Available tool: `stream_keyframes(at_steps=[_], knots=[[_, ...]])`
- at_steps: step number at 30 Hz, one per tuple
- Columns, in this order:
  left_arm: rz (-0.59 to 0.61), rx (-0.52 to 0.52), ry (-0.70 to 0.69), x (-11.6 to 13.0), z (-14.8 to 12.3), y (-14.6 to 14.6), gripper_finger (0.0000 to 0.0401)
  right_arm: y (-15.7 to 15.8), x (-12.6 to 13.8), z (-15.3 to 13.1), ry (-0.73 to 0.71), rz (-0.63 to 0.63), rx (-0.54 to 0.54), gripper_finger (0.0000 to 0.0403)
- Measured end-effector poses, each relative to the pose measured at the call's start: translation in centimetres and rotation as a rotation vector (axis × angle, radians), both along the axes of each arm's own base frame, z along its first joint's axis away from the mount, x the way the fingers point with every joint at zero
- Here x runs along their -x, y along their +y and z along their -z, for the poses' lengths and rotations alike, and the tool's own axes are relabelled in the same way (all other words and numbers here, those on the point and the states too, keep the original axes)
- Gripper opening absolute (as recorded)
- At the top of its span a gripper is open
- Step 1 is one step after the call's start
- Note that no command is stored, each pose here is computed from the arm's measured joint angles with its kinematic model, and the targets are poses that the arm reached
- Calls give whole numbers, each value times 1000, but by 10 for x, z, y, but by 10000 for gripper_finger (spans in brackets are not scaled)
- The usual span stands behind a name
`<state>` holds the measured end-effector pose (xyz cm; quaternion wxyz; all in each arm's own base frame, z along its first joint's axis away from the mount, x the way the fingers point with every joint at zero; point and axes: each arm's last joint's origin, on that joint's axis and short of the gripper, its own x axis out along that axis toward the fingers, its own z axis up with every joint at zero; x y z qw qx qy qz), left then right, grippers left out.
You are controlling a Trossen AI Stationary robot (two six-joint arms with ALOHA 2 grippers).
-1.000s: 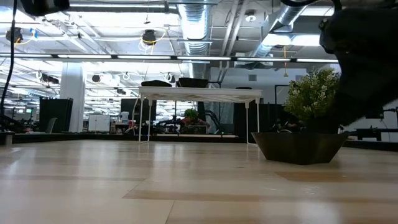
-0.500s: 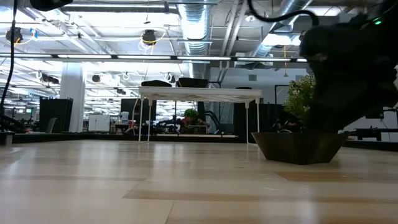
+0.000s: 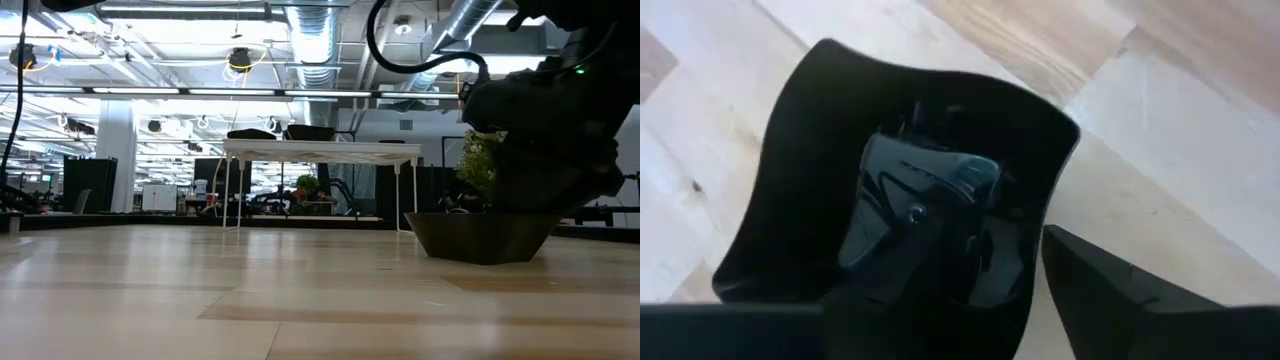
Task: Pick & Place Mini shaped plates
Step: Stack the black distorted square plate on top of the black distorted square plate on the shelf
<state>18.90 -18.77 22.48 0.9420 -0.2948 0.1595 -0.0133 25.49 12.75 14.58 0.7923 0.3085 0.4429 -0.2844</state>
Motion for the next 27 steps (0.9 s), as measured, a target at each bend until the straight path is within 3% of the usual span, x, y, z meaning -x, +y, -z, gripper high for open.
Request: stream_keyframes(at_steps=[17,22,27], knots=[[0,18,-16,-1,-2,-1,108,4,-6,-3,-68,-3,-56,9],[0,31,-29,-1,-4,-1,108,5,-12,-5,-122,5,-85,9],[35,-43,-71,2,-11,0,108,3,-22,-16,-176,30,-91,5]])
